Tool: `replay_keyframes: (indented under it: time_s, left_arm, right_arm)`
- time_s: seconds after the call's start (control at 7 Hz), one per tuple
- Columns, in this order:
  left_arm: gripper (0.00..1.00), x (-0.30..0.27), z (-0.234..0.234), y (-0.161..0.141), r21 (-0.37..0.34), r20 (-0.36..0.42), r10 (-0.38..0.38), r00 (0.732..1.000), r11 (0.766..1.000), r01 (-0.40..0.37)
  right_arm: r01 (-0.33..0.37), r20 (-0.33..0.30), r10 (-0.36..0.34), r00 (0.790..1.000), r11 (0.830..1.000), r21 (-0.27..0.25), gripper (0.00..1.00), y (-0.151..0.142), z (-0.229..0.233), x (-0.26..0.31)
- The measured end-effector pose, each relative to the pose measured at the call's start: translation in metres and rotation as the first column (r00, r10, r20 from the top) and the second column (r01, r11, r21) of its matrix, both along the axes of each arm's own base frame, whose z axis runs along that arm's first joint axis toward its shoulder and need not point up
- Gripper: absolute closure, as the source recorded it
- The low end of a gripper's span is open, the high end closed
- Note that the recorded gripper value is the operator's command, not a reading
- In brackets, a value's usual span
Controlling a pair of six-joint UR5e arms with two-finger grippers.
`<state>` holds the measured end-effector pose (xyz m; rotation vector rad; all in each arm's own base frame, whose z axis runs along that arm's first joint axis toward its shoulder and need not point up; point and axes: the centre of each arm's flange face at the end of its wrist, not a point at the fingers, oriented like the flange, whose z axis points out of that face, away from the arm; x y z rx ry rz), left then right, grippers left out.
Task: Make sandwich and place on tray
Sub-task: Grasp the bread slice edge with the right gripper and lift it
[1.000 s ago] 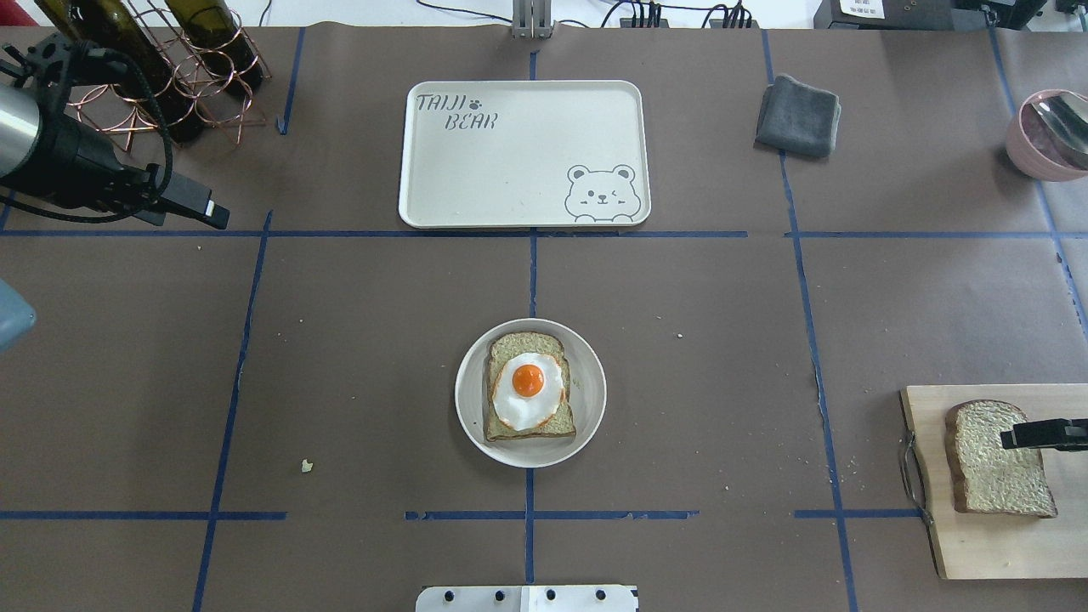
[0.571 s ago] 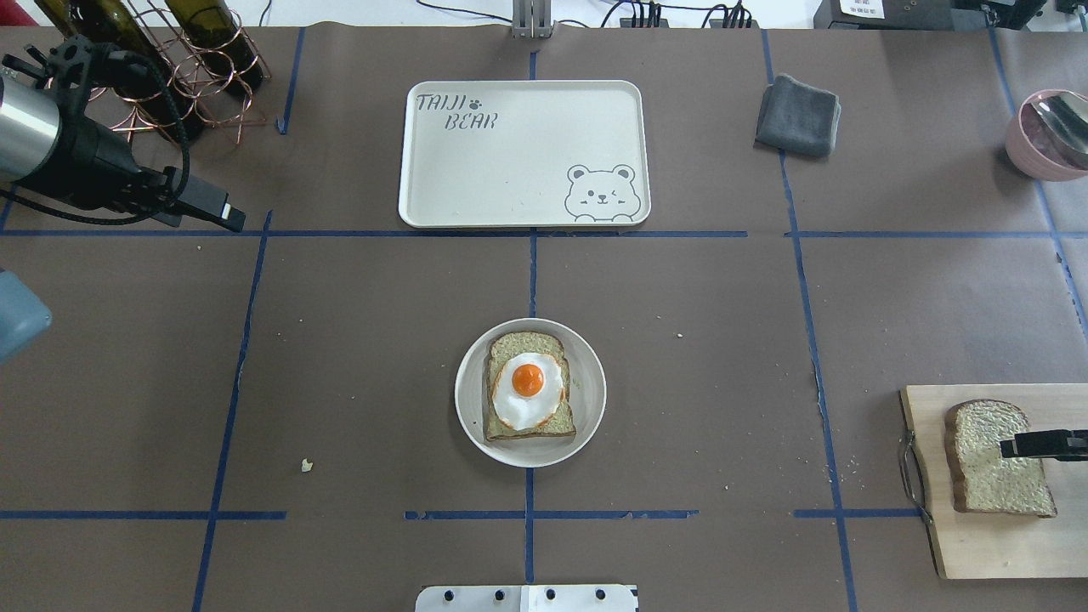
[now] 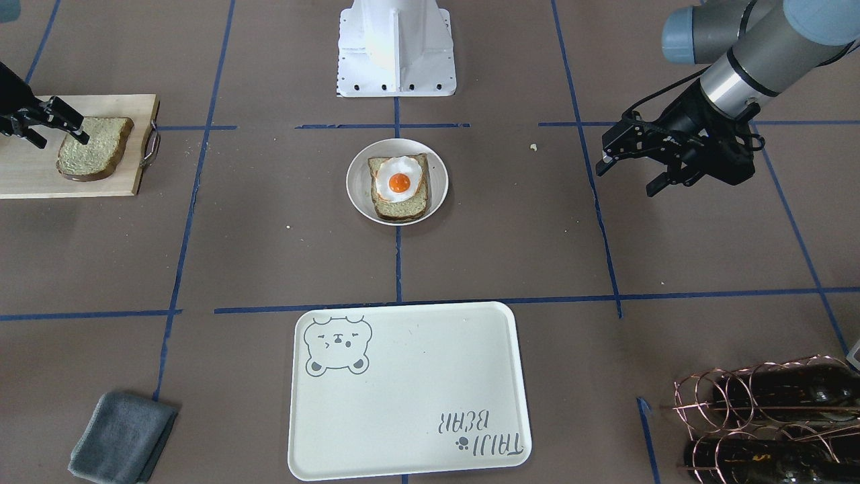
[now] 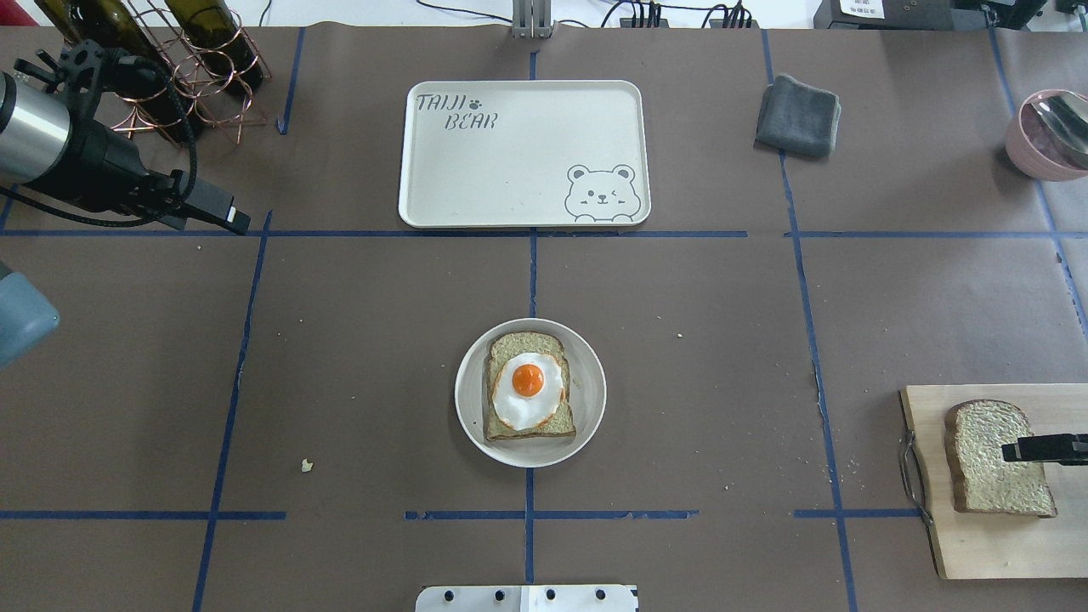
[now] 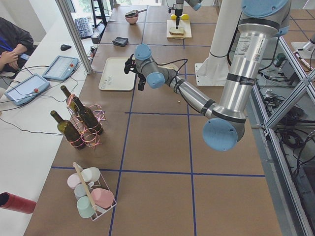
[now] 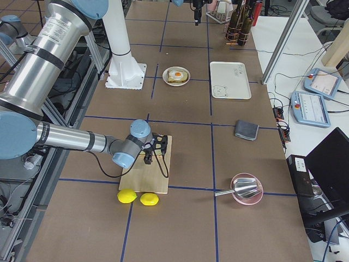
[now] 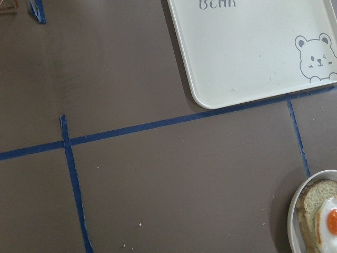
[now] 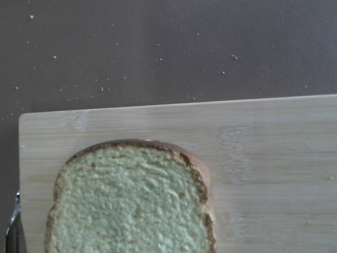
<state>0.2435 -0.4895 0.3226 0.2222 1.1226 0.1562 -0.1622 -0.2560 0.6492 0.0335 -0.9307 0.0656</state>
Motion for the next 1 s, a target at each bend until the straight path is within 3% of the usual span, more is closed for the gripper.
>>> replay_keyframes:
  time_s: [0.14, 0.43, 0.57, 1.0]
  left_arm:
    - [0.0, 0.0, 0.0, 0.0001, -0.002, 0.0, -0.001, 1.0, 1.0, 0.001]
    - [0.0, -0.0006, -0.0006, 0.0002, -0.003, -0.001, -0.003, 1.0, 1.0, 0.003]
    - [0.0, -0.0006, -0.0003, 0.0, -0.004, -0.001, -0.003, 1.0, 1.0, 0.003]
    - [0.0, 0.0001, -0.0004, -0.0003, -0.005, -0.001, -0.003, 1.0, 1.0, 0.003]
  right_arm:
    - [0.011, -0.001, -0.011, 1.0, 1.0, -0.001, 0.39, 0.0027, 0.0001, -0.0016]
    - [0.027, -0.008, -0.027, 1.0, 1.0, -0.007, 0.95, 0.0082, 0.0025, -0.0027]
    - [0.029, -0.01, -0.03, 1.0, 1.0, -0.008, 1.0, 0.0093, 0.0032, -0.0023]
    - [0.03, -0.007, -0.03, 1.0, 1.0, -0.006, 1.0, 0.0095, 0.0012, -0.0022]
